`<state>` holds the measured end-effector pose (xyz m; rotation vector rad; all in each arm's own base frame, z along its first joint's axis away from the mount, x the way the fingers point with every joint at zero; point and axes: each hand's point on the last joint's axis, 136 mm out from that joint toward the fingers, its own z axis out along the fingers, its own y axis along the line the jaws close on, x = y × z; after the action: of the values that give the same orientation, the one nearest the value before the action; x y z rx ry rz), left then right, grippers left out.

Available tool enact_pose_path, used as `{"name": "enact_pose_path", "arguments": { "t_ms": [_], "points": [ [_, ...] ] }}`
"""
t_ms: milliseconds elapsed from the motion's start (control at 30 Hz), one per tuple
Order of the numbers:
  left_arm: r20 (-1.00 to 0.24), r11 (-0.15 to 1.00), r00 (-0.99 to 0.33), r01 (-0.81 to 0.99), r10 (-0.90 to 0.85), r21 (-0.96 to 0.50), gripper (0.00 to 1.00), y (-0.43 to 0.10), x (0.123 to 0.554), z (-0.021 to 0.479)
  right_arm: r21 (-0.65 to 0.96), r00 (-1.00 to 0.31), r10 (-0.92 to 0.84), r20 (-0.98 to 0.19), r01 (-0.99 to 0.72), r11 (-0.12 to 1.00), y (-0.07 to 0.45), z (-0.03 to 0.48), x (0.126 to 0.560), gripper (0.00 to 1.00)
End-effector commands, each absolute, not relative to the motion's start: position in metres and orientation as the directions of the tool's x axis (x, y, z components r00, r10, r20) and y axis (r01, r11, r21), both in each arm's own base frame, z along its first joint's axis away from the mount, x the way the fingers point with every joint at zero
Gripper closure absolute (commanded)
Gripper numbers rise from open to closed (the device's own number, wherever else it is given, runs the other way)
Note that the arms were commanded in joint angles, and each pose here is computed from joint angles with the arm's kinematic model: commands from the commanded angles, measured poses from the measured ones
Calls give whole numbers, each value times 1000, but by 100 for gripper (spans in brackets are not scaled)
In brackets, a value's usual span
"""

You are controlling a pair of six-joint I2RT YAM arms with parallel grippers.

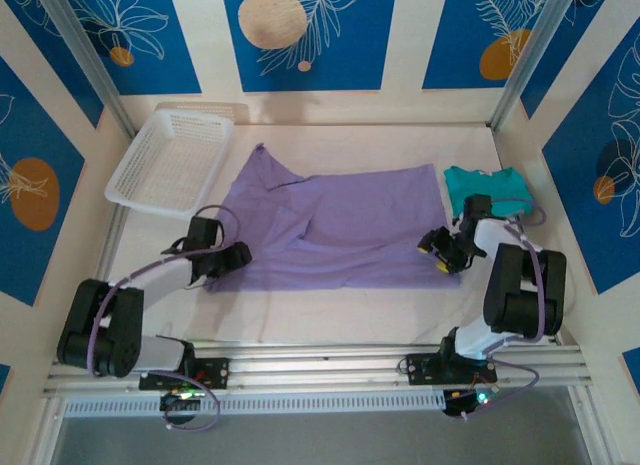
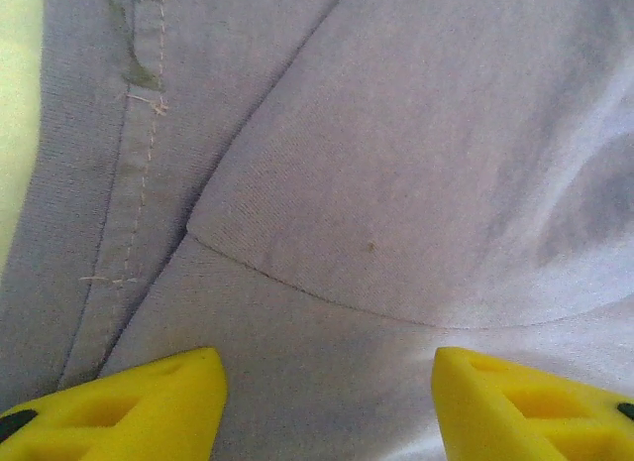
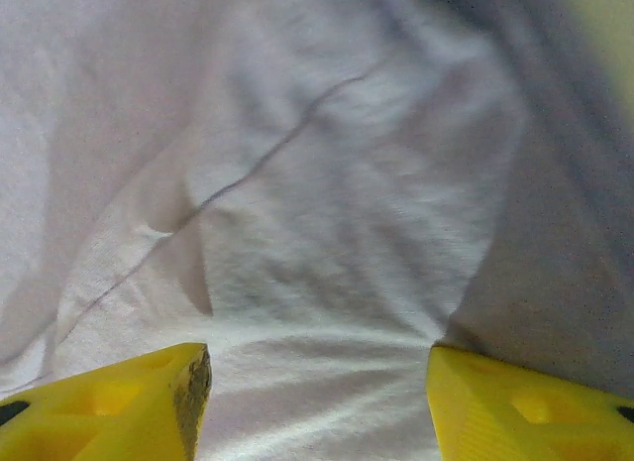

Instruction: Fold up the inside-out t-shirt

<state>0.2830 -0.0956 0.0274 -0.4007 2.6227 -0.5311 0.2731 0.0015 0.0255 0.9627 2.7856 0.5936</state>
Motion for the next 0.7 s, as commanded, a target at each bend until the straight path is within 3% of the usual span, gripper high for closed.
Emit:
{"name": "enact_pose_path", "arguments": {
  "t_ms": [0, 133, 233, 367, 467, 667],
  "points": [
    [-234, 886, -890, -294, -390, -358, 41, -79, 241, 5, 448, -731, 679, 71, 631, 633, 2, 26, 253, 39],
    [-198, 892, -896, -328, -398, -313, 40, -70, 219, 2, 450, -688, 724, 49, 662, 599, -11, 30, 245, 39],
    [-212, 884, -891, -315, -401, -346, 40, -73, 217, 14, 429, -703, 709, -45, 628, 650, -17, 45, 247, 40],
    [-409, 878, -829, -187, -382, -441, 39, -86, 272, 77, 491, -772, 567, -286, 390, 779, 11, 94, 282, 38],
    [-512, 877, -778, -101, -363, -469, 37, -97, 322, 115, 428, -778, 451, -437, 261, 865, 25, 117, 325, 36],
    [-610, 919, -753, 18, -247, -395, 37, -122, 417, 141, 272, -796, 351, -493, 241, 931, 17, 111, 424, 35]
  ]
}}
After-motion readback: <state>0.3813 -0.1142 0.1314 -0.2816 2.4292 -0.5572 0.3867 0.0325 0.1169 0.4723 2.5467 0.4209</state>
